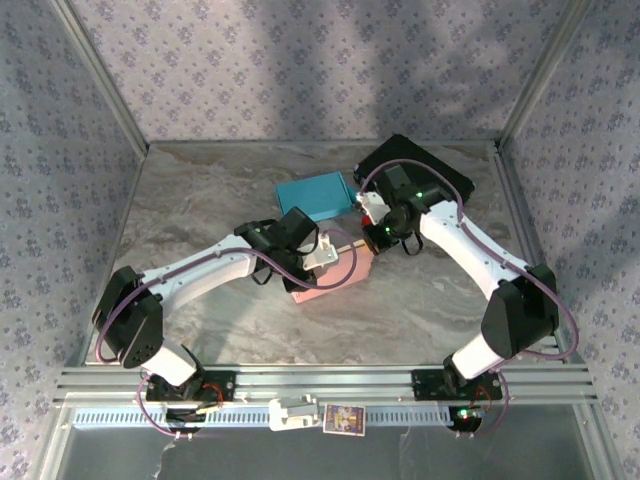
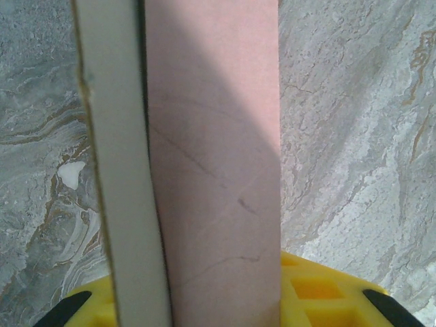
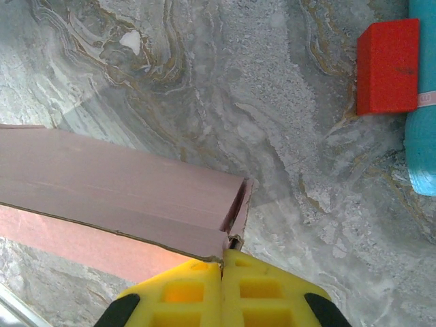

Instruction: Fold the paper box

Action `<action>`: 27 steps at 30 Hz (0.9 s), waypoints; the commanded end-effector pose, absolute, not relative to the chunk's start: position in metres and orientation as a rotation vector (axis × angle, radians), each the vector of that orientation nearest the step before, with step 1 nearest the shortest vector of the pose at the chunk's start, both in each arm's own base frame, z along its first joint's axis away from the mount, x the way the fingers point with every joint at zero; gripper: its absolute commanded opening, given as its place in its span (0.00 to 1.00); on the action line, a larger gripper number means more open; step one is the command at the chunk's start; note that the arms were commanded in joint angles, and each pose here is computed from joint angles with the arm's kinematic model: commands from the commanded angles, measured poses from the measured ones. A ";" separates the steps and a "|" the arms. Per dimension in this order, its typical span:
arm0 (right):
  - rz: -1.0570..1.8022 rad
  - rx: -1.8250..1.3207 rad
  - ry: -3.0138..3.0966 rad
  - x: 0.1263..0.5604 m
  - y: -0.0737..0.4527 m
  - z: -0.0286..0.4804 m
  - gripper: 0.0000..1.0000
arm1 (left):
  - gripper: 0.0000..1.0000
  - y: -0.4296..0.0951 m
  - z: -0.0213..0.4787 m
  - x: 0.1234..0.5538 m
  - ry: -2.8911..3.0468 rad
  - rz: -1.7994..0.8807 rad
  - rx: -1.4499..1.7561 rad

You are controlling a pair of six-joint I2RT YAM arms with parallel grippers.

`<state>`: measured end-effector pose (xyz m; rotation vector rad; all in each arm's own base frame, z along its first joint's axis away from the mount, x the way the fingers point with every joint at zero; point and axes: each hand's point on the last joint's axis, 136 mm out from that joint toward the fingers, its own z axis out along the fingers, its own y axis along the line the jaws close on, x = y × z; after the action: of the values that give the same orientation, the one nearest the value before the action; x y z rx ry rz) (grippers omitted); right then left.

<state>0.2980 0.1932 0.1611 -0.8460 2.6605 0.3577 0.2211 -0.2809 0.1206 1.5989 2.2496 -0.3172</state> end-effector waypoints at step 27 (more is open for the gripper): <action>0.321 -0.578 2.563 0.281 0.183 0.137 0.00 | 0.38 -0.271 0.125 0.240 2.359 -0.334 1.424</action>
<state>0.2918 0.1942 0.1577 -0.6168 2.5033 0.3852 0.2309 -0.2735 0.1204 1.5116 2.3103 -0.3325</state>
